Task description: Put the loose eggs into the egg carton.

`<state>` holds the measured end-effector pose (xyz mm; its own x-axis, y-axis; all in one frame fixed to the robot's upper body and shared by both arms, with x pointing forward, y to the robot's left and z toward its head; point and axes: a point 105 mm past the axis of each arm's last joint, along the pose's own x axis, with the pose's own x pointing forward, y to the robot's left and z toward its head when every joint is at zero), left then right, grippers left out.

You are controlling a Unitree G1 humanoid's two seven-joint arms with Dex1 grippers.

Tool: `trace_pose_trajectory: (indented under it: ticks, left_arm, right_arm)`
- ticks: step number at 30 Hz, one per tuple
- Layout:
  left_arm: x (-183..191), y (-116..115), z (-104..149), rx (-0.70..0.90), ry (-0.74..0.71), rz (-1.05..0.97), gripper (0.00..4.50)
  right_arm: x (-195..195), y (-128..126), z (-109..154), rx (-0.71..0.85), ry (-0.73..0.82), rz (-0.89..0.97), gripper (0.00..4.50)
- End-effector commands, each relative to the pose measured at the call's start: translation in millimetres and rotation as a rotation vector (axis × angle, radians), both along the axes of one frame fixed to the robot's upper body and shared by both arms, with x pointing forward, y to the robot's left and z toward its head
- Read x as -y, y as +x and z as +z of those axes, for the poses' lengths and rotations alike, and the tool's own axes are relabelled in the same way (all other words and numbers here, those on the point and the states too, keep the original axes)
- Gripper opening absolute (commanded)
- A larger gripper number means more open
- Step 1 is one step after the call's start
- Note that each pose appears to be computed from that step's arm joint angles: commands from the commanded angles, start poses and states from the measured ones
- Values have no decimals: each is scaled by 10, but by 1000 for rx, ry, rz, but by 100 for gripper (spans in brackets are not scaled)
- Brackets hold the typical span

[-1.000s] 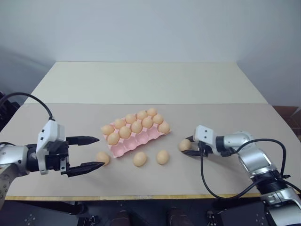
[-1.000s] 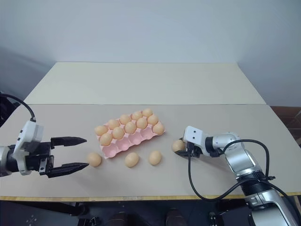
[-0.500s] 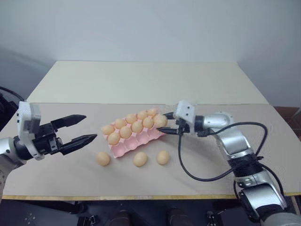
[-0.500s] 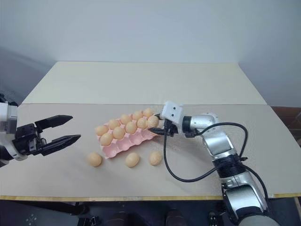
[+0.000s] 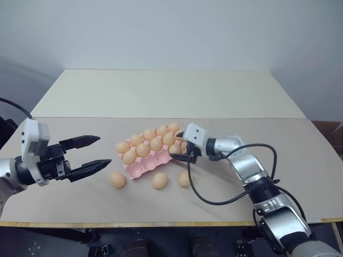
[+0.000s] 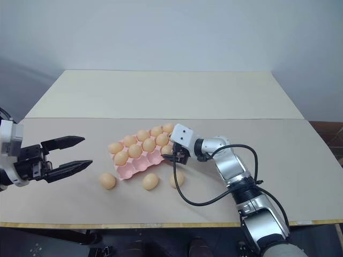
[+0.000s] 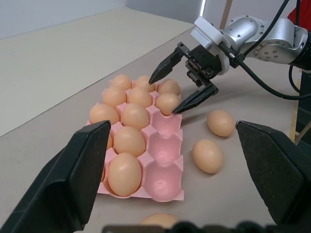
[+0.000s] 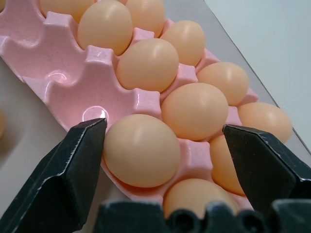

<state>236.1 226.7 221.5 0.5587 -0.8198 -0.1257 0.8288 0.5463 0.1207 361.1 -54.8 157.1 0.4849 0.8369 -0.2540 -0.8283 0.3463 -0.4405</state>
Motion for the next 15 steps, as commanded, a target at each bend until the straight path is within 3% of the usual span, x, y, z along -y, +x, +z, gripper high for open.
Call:
trace_pose_trajectory:
  ticks: [1, 11, 15]
  left_arm:
    - [22, -31, 24, 17, 51, -38, 450]
    - [-205, -88, -96, -23, 98, -110, 450]
    - [-244, -146, -153, -53, 105, -119, 450]
  right_arm:
    - [190, -132, 345, 63, 96, 29, 446]
    - [940, -1073, 362, -128, 12, 231, 446]
    - [1108, -1306, 391, -202, -19, 283, 446]
